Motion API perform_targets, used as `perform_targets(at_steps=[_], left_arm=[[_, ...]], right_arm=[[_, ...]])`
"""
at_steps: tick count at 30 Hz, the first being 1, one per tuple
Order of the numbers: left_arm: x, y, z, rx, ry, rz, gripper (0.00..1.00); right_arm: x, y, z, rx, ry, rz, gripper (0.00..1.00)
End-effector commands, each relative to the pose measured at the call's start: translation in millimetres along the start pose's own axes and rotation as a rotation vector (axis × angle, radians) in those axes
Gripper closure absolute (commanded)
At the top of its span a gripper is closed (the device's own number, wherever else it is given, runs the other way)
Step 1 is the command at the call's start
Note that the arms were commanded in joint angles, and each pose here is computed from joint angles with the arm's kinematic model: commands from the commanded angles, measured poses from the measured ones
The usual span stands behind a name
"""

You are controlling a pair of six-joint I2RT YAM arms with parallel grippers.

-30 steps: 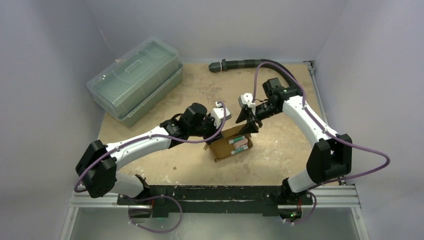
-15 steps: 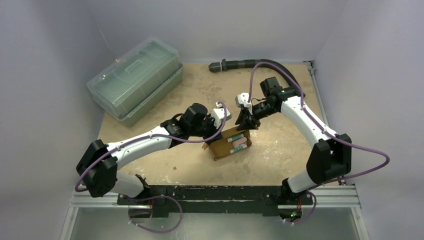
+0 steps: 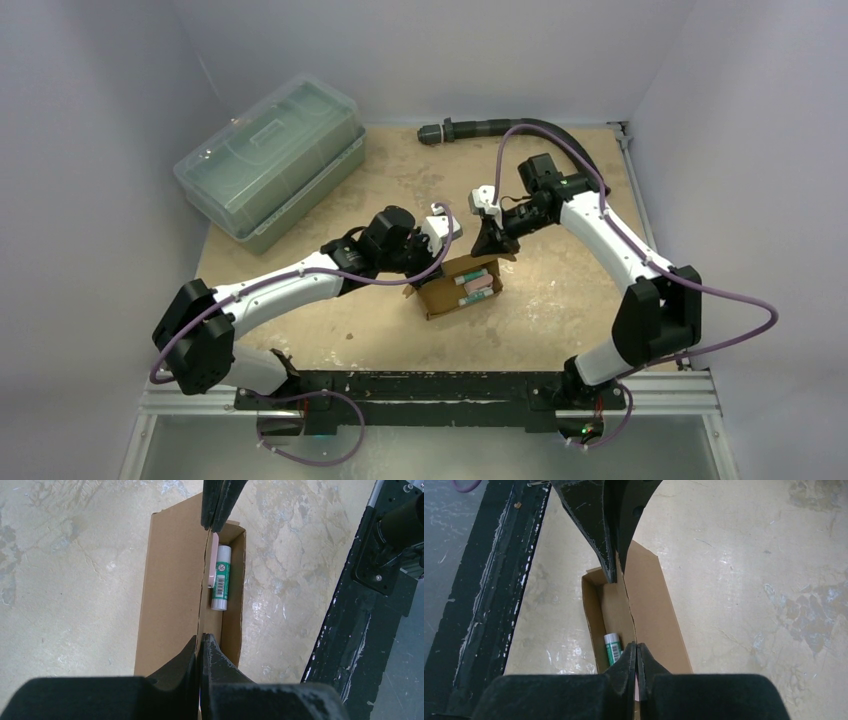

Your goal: Fold the paper box

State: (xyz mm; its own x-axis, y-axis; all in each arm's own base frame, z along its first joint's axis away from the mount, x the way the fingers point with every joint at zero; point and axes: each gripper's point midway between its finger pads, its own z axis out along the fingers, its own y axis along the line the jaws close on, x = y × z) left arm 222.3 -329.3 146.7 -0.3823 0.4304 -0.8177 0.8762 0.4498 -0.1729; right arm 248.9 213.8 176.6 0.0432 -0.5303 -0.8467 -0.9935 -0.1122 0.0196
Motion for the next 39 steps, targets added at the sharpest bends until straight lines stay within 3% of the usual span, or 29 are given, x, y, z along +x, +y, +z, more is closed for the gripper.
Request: perform_targets(at_steps=[1, 4, 9, 11, 17, 22, 26, 32, 36, 39], left_arm=[[-25.2, 5.5, -10.2, -0.036, -0.073, -0.007, 1.00], [-25.8, 5.8, -10.4, -0.035, -0.075, -0.005, 1.00], [-27.6, 5.4, -10.8, -0.033, -0.079, 0.001, 1.00], [-28.7, 6.0, -11.1, -0.034, -0.081, 0.000, 1.00], [-31.0, 8.1, -13.1, -0.048, -0.094, -0.014, 1.00], [-42.8, 10.6, -30.9, -0.094, -0.196, -0.083, 0.71], [-54.6, 7.3, -72.1, -0.146, -0.341, -0.134, 0.59], [-25.4, 37.1, -136.7, -0.404, -0.544, -0.358, 0.59], [28.5, 66.7, -146.9, -0.587, -0.593, -0.572, 0.68], [39.8, 74.0, -134.7, -0.616, -0.570, -0.591, 0.72]], right_arm=[[-9.4, -1.7, -1.4, -0.011, -0.005, -0.009, 0.92], [-7.8, -1.0, -0.8, -0.022, 0.000, -0.002, 0.73], [-5.5, -0.9, 3.7, -0.041, 0.008, 0.003, 0.70], [-5.3, -0.9, 5.6, -0.047, 0.011, 0.004, 0.72], [-4.5, -1.7, 9.5, -0.061, 0.017, 0.006, 0.95], [-6.8, -1.5, 9.7, -0.072, 0.010, 0.008, 0.99], [-8.5, -2.3, 9.4, -0.078, 0.008, 0.006, 0.99], [-12.7, -2.3, 8.7, -0.097, -0.002, 0.005, 0.99], [-12.4, -1.6, 9.4, -0.102, -0.004, 0.006, 0.99], [-13.0, -2.1, 9.5, -0.103, -0.008, 0.008, 0.99]])
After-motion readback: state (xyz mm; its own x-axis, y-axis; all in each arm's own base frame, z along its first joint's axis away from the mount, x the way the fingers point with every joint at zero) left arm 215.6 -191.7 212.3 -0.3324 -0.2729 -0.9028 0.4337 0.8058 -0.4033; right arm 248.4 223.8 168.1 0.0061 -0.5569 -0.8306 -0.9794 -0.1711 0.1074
